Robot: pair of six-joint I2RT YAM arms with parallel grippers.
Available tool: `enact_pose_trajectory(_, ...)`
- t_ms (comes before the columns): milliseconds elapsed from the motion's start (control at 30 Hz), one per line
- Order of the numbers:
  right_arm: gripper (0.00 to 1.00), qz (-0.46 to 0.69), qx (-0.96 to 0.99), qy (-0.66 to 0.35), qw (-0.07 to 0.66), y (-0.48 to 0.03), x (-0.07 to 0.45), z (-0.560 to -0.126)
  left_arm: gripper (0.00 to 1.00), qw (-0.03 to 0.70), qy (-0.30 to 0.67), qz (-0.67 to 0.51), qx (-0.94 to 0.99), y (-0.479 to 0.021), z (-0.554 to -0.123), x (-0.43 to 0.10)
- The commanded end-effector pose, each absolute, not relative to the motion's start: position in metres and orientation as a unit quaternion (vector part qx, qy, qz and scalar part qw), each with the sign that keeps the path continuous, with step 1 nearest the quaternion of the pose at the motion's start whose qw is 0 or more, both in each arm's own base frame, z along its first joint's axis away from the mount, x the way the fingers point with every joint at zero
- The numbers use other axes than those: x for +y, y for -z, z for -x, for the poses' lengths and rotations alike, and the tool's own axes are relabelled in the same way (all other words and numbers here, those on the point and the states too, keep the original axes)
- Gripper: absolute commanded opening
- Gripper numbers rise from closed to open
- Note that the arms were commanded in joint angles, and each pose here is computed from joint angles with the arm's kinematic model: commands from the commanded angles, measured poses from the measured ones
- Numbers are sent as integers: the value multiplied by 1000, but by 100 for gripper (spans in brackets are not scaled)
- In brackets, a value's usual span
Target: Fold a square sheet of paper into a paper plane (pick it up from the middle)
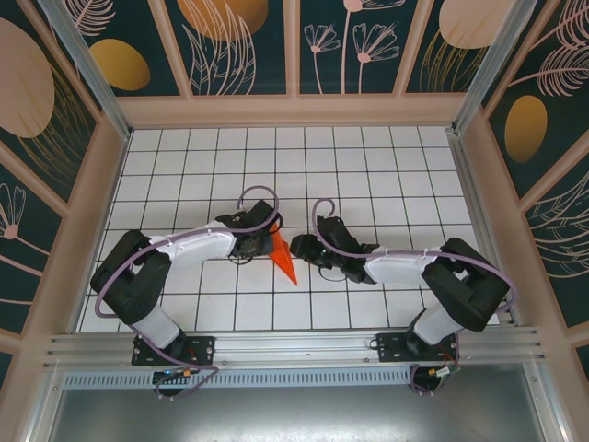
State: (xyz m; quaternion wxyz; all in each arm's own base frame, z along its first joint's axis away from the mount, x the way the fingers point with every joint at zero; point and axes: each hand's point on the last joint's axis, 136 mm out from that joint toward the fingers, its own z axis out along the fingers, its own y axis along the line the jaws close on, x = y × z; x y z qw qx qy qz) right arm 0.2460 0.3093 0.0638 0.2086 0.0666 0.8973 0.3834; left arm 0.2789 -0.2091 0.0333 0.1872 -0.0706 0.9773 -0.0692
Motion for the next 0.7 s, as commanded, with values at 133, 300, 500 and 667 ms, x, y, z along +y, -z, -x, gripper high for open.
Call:
enact_pose_trajectory(133,50,-15,890,-409,200,-68,333,-250,26,204,75,74,973,-38,-280,-203)
enact_pose_trajectory(300,50,-5,891,-410,194,-65,340,-252,26,205,77,74,973,-38,-280,-203)
enact_pose_trajectory(500,48,-6,882,-420,213,-79,340,-255,26,207,78,72,973,-38,-281,-204)
enact_pose_trajectory(667,46,5,877,-426,223,-87,341,-256,21,212,82,71,971,-41,-282,-205)
